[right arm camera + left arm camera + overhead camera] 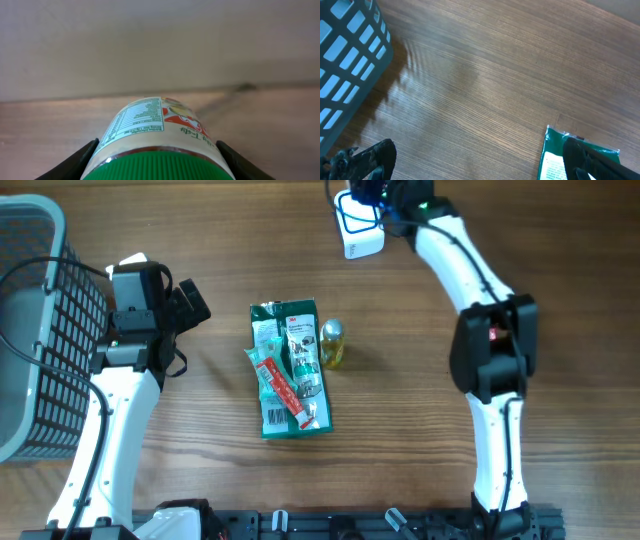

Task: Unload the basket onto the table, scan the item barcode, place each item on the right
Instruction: 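Place the jar on the table beside the red-white box, then move the right gripper to the Vim bottle and grasp it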

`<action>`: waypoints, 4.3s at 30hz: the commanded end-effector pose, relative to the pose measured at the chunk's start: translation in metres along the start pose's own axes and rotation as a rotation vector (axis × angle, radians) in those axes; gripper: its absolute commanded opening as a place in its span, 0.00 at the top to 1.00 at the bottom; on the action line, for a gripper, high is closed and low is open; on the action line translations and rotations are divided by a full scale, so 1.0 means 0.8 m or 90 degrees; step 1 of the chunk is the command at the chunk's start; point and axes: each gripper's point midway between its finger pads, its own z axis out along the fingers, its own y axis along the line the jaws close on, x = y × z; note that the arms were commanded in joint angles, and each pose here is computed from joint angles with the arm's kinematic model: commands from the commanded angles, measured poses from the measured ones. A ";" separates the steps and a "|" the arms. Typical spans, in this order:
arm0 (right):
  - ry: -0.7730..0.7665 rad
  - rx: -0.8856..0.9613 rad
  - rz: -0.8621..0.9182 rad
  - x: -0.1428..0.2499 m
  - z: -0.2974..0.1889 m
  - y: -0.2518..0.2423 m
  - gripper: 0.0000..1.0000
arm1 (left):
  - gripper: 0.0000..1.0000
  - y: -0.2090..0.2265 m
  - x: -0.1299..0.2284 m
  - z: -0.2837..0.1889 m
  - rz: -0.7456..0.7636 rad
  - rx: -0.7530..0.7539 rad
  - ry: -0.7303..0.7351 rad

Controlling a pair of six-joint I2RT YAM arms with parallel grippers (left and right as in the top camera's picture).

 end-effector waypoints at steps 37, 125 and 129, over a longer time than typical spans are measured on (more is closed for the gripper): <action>0.541 0.325 0.063 0.243 -0.274 -0.214 0.15 | 0.00 0.002 -0.007 -0.003 0.004 -0.004 -0.011; 0.393 0.059 -0.194 0.251 -0.254 0.151 0.00 | 0.00 0.002 -0.007 -0.003 0.004 -0.004 -0.011; 0.392 0.058 -0.194 0.250 -0.253 0.151 0.00 | 0.00 0.002 -0.007 -0.003 0.004 -0.004 -0.011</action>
